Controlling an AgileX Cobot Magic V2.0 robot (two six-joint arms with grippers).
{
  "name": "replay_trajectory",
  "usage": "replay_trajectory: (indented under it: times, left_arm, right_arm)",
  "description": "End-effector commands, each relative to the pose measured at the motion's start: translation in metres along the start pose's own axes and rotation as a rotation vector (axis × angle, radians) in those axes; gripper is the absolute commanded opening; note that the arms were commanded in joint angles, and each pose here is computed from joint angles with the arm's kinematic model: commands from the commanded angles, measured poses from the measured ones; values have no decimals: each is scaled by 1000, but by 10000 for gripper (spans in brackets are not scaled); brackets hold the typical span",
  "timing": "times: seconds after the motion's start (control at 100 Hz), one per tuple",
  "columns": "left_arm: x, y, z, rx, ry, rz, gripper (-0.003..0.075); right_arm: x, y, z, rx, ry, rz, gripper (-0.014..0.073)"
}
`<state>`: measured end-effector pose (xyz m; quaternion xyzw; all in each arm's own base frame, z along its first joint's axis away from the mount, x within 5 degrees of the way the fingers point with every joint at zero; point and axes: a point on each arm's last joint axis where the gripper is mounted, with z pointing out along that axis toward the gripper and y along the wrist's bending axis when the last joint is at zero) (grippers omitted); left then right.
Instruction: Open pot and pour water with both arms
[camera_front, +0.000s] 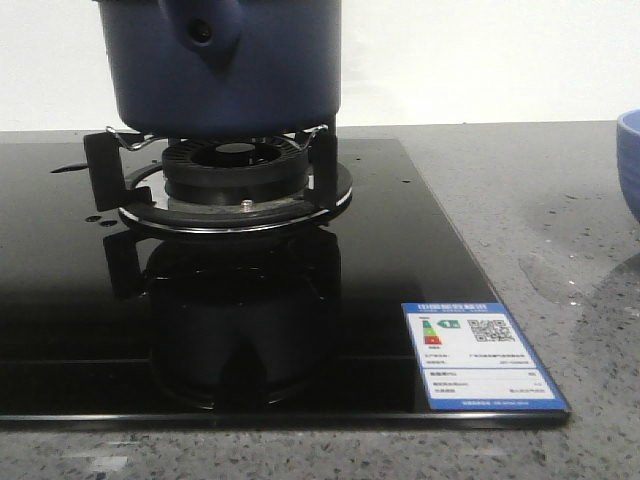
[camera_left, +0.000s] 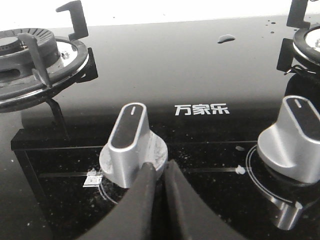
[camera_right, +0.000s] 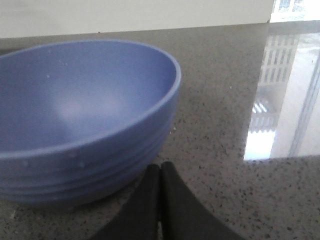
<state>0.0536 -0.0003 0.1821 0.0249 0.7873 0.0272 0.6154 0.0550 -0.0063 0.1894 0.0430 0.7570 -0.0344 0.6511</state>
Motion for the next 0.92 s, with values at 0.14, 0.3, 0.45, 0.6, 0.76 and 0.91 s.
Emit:
replay_trajectory:
  times: [0.14, 0.3, 0.45, 0.6, 0.76, 0.91]
  left_arm:
    - [4, 0, 1, -9, -40, -12, -20]
    - [4, 0, 1, -9, -40, -12, -20]
    - [4, 0, 1, -9, -40, -12, -20]
    - [4, 0, 1, -9, -40, -12, -20]
    - [4, 0, 1, -9, -40, -12, -20]
    - [4, 0, 1, -9, -40, -12, -20]
  right_arm:
    - [14, -1, 0, 12, 82, -7, -64]
    - [14, -1, 0, 11, 75, -7, -64]
    - [14, -1, 0, 11, 75, -7, -64]
    - [13, -1, 0, 11, 73, -8, -64]
    - [13, -1, 0, 11, 73, -8, -64]
    - [13, -1, 0, 11, 73, -8, -64]
